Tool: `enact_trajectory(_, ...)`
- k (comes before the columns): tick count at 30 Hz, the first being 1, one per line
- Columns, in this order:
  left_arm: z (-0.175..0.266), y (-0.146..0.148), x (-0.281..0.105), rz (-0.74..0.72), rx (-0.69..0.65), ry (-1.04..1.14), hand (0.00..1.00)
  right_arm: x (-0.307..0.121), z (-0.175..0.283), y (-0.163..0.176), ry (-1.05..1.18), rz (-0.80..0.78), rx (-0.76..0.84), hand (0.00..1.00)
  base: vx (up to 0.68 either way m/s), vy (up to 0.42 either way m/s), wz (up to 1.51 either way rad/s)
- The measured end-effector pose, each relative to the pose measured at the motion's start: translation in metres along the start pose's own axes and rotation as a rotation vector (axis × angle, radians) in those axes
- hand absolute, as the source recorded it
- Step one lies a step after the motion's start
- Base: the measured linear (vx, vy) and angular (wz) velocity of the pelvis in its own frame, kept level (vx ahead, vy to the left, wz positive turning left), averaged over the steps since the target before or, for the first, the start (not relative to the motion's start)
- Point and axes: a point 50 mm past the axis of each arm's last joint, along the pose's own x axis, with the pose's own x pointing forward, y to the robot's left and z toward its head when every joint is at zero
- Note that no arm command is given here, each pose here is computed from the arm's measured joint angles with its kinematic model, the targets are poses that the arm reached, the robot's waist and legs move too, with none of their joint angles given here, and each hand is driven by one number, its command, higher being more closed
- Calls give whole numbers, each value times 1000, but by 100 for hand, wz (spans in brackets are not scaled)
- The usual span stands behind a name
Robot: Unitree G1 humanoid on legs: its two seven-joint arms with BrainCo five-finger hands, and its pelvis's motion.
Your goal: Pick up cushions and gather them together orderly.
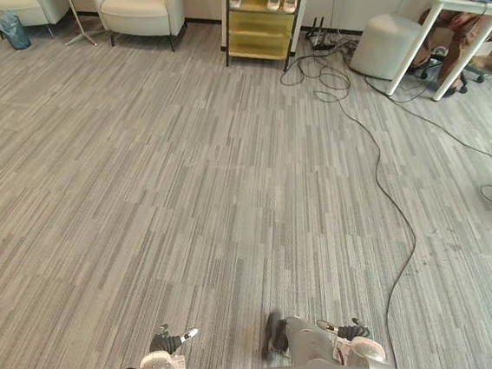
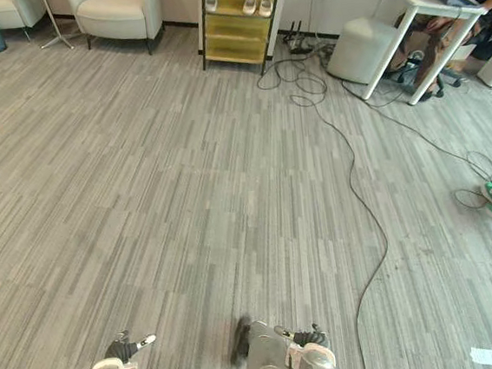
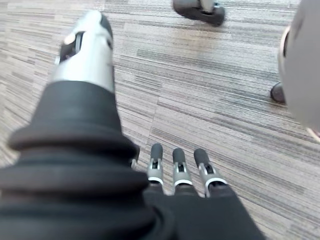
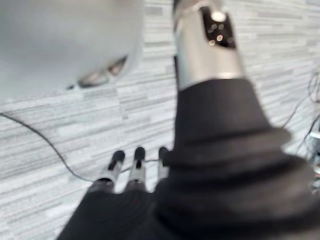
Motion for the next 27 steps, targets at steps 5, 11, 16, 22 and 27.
enact_trajectory(5,-10,-8,-3,-10,-21,32,0,4,3,-19,6,-46,-5,0,526,-314,31)
enact_trajectory(11,-4,-12,-3,-16,-69,-1,0,5,-1,-30,23,-76,-9,0,554,-221,-24)
enact_trajectory(16,8,-7,-4,-1,-77,-67,0,3,-6,-25,42,-62,-26,0,408,-66,-26)
enact_trajectory(22,18,-11,-3,-11,-94,-100,0,2,-12,-13,79,-48,-5,0,537,138,-21)
enact_trajectory(27,21,1,-2,12,-80,-118,0,-3,-25,-3,121,-21,-5,0,557,253,-28)
